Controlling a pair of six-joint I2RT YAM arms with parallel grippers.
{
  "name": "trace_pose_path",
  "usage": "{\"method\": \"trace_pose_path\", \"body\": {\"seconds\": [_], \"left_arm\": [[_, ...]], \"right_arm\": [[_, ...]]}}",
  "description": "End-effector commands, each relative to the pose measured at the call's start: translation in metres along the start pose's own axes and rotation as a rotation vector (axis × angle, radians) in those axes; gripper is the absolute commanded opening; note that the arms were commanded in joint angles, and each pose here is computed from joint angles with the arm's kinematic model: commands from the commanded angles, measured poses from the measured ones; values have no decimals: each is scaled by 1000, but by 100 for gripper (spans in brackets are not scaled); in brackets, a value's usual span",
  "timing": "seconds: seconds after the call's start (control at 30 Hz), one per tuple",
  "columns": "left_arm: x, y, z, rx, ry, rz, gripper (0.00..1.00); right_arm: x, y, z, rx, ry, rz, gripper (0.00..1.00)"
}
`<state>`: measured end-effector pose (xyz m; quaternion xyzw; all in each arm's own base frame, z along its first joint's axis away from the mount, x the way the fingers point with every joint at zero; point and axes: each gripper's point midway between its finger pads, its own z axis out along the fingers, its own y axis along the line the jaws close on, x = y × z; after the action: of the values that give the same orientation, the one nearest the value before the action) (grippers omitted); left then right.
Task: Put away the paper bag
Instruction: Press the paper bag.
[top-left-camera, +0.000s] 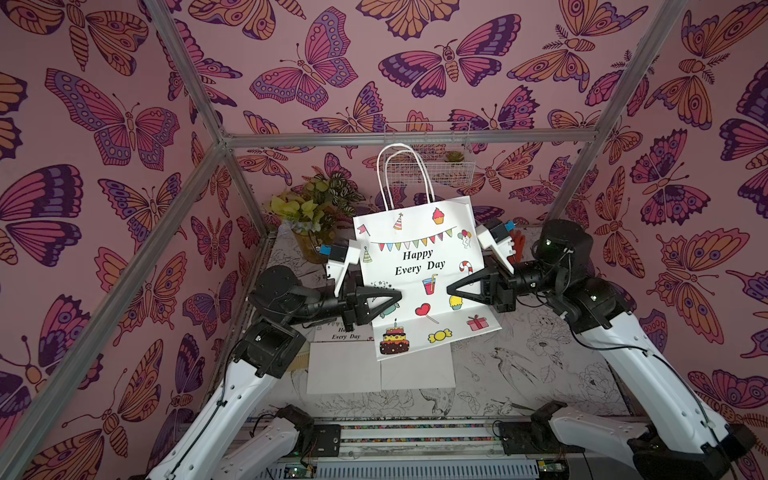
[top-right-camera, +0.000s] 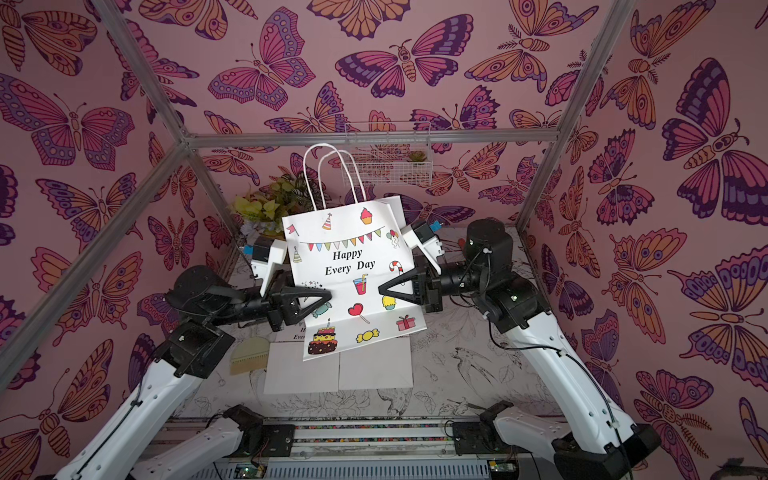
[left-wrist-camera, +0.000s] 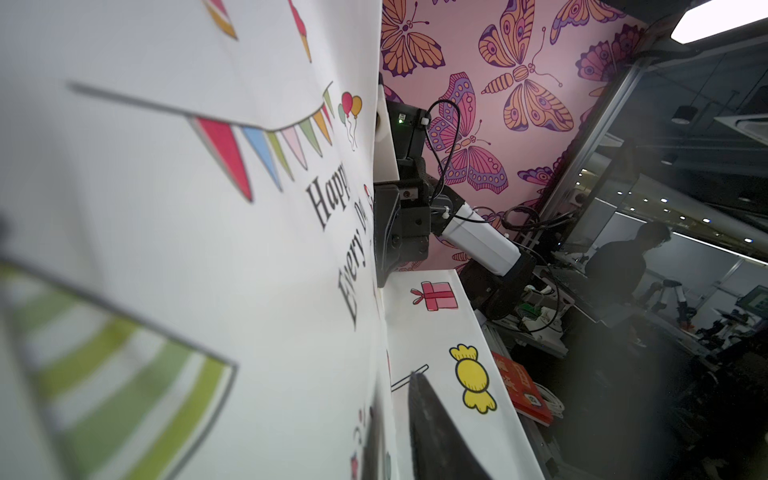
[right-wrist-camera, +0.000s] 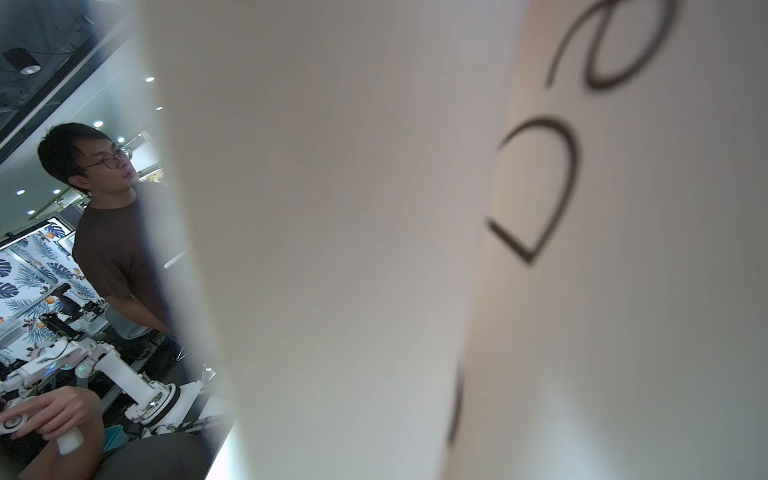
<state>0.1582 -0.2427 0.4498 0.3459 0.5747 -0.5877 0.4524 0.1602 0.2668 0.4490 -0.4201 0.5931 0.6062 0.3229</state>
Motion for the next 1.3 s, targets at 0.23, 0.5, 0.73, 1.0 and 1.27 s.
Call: {"method": "trace_pose_path", "body": {"seconds": [0.23,0.5,0.73,1.0,1.27], "left_arm": [[0,-7,-2,34,-2,35,0],[11,-2,4,70,47,-9,0],[14,-2,4,84,59,-16,0],[18,-3,3,84,72,-17,0],[30,2,5,101,120,-47,0]], "right_arm": [[-14,21,-8,11,-38,-93,21],[-34,29,-23,87,-143,-149,50],[-45,25,-25,107,-193,-140,26],[-47,20,-26,135,-208,-142,6],[-53,22,-36,226,-261,-177,49]]}}
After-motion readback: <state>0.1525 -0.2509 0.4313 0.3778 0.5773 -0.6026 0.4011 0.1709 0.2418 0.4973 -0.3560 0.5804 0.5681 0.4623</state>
